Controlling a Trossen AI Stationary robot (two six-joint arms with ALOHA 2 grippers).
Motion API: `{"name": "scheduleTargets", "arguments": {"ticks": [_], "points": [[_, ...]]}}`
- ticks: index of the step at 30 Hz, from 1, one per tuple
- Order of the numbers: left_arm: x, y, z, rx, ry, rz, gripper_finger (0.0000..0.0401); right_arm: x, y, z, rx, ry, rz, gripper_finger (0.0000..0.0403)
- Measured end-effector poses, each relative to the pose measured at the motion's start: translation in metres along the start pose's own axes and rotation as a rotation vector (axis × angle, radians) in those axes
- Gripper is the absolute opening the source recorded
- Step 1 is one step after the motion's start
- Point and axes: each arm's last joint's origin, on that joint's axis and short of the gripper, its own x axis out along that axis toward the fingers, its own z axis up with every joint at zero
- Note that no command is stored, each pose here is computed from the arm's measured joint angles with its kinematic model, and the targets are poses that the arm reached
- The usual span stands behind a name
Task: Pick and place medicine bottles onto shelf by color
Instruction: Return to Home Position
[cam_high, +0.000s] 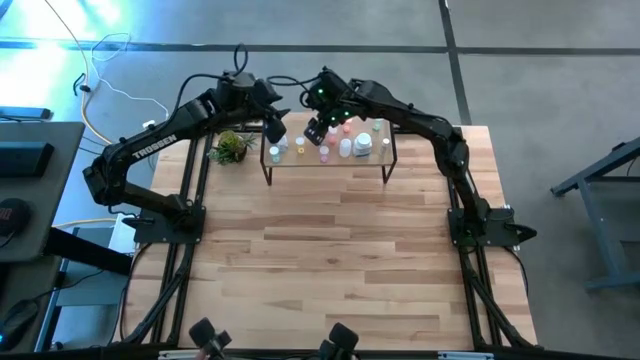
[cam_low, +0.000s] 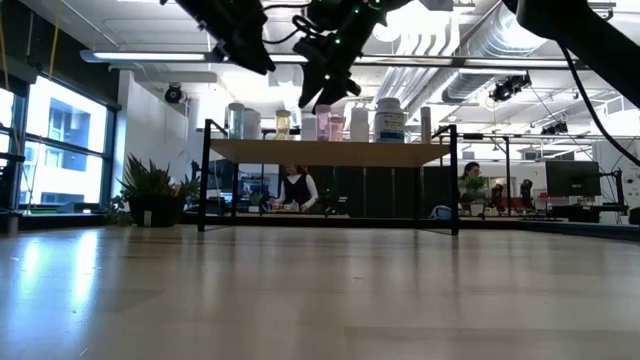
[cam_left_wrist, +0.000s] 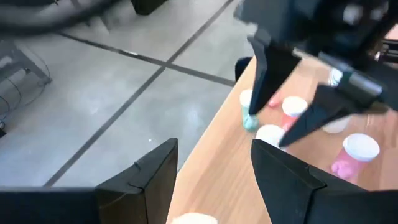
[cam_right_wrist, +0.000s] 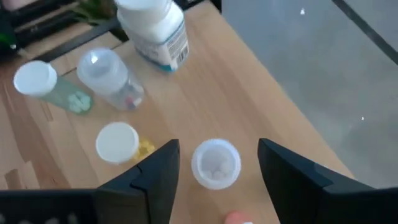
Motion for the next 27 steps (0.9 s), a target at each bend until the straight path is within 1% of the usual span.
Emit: {"name": "scheduleTargets", "arguments": {"ticks": [5, 9, 13, 15, 19, 21, 23, 27], "points": [[-0.002, -0.004, -0.003, -0.026, 0.04, -0.023, 0.0195, -0.013, -0.006, 0.008, 0.011, -0.047, -0.007, 0.0209], [-0.009, -0.008, -0.002, -0.035, 0.036, -0.039, 0.0195, -0.024, -0.01, 0.008, 0.014, -0.057, -0.013, 0.0209], [-0.02, -0.016, 0.001, -0.071, 0.012, -0.068, 0.0195, -0.03, -0.011, 0.006, -0.031, -0.036, -0.016, 0.0209], [-0.027, -0.02, 0.001, -0.103, 0.017, -0.116, 0.0195, -0.035, -0.011, 0.006, -0.054, -0.043, -0.014, 0.0209], [-0.044, -0.03, -0.001, -0.172, 0.02, -0.251, 0.0195, -0.05, -0.011, 0.007, -0.116, -0.066, -0.015, 0.0209], [-0.053, -0.036, -0.006, -0.208, 0.01, -0.275, 0.0195, -0.061, -0.013, 0.008, -0.141, -0.087, -0.006, 0.0209], [-0.062, -0.043, -0.015, -0.259, -0.012, -0.27, 0.0195, -0.075, -0.015, 0.009, -0.163, -0.116, 0.006, 0.0209], [-0.081, -0.057, -0.037, -0.355, -0.079, -0.256, 0.0195, -0.102, -0.02, 0.01, -0.177, -0.177, 0.105, 0.0209]]}}
